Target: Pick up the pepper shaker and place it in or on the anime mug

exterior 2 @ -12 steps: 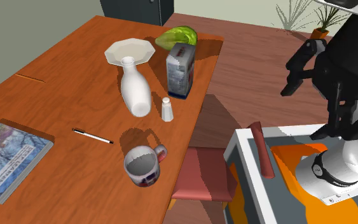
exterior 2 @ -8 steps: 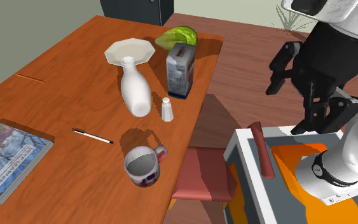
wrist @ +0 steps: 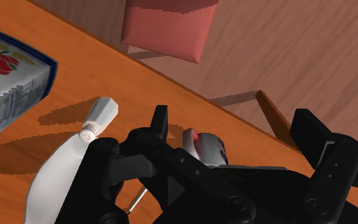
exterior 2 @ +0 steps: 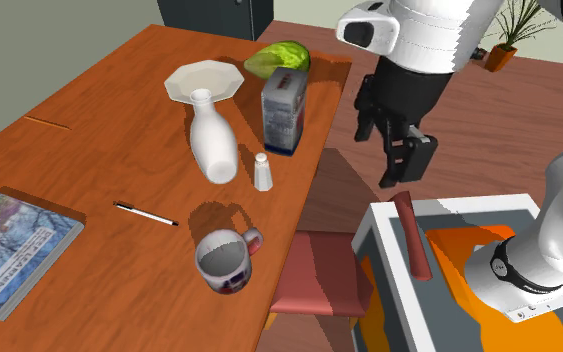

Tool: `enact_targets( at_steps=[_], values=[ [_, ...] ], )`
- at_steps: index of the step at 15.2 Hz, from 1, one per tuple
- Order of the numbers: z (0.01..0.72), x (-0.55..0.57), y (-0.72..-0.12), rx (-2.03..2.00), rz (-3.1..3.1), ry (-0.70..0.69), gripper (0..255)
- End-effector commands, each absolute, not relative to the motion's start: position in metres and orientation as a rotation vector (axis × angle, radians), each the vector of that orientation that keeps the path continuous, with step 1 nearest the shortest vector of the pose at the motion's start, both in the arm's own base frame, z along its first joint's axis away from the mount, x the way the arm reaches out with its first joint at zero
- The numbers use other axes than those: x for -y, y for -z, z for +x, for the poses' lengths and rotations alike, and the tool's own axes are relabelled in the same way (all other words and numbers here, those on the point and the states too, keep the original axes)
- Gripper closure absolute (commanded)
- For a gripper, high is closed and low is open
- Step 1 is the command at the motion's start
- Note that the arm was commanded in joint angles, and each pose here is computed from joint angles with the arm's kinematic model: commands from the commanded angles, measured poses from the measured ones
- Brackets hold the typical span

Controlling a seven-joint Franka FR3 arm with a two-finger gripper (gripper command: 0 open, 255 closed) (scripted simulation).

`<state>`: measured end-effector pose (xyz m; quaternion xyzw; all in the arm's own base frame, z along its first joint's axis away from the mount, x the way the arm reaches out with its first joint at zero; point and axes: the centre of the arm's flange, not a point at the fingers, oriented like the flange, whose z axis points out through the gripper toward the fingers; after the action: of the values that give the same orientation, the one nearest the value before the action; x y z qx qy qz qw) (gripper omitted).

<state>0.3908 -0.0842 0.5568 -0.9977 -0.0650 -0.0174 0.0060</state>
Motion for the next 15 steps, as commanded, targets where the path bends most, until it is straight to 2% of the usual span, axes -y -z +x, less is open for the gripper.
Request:
enact_targets(
  at_steps=[1, 15],
  values=[
    [0.408, 0.103, -0.543, 0.216, -3.115, 0.047, 0],
    [0.518, 0.226, -0.442, 0.294, -3.057, -0.014, 0]
  ],
)
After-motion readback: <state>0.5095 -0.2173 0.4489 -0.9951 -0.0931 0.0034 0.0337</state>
